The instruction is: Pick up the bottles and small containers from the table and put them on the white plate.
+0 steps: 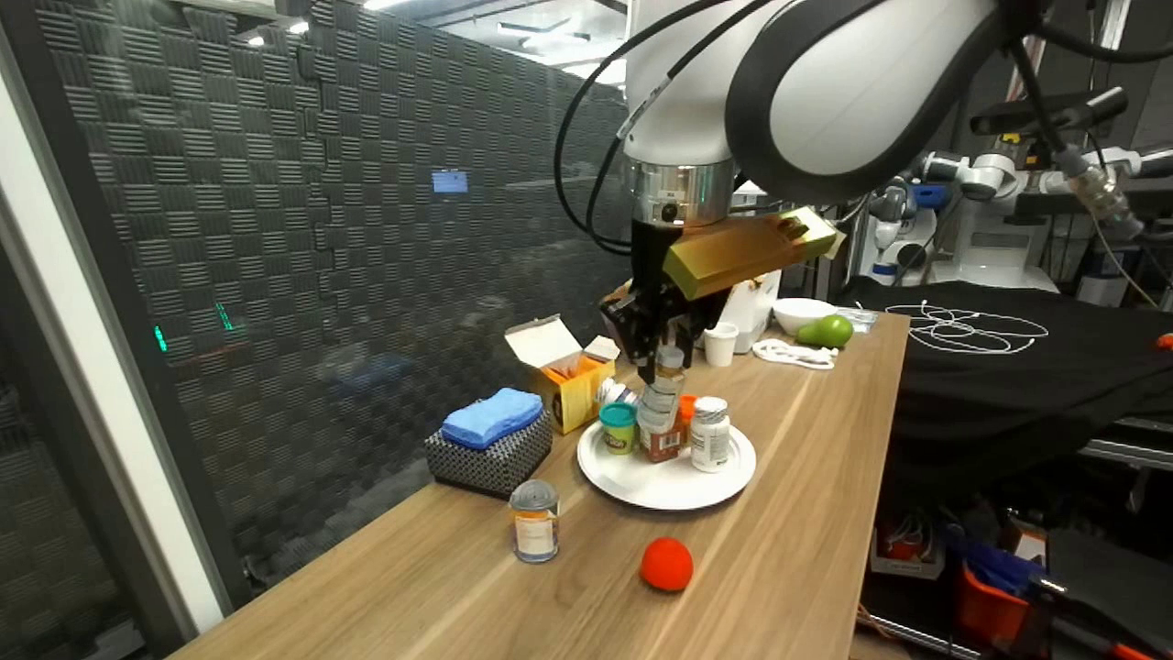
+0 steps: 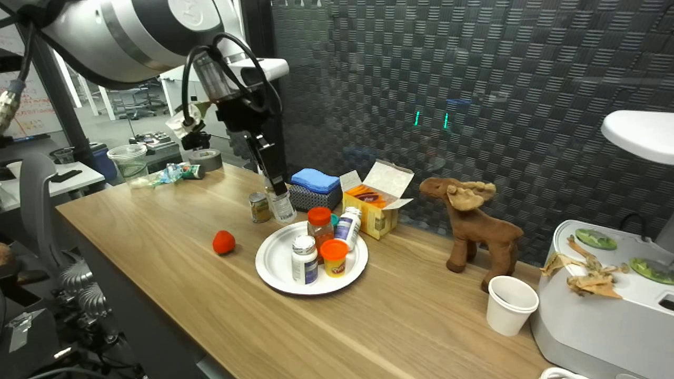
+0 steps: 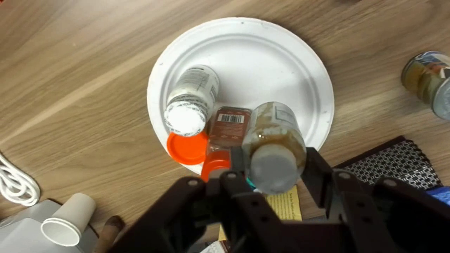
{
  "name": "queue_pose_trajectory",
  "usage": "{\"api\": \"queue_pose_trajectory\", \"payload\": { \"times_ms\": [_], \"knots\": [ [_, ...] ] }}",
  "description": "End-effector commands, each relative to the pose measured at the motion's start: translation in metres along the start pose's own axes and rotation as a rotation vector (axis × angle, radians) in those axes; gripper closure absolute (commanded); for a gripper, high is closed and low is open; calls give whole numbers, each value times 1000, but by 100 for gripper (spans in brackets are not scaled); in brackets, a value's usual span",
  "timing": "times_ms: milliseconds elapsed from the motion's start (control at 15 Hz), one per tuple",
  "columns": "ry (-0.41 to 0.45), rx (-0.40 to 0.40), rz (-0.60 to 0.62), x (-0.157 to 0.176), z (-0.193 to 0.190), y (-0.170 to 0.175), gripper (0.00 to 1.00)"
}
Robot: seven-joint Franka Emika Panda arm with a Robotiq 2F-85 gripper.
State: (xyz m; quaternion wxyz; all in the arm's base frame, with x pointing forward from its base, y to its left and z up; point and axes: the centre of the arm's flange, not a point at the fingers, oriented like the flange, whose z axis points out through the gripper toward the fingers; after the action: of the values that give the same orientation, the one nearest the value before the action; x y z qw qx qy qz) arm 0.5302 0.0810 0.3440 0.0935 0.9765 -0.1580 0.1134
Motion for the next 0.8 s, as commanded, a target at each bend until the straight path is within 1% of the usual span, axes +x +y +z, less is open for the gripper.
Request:
{"api": "queue_pose_trajectory", "payload": {
  "times_ms": [0, 400, 733],
  "knots": [
    [-38, -2, -23, 10, 6, 10, 79],
    [-96, -18, -42, 15, 34, 30, 79],
    [-150, 6, -52, 22, 49, 44, 79]
  ]
}}
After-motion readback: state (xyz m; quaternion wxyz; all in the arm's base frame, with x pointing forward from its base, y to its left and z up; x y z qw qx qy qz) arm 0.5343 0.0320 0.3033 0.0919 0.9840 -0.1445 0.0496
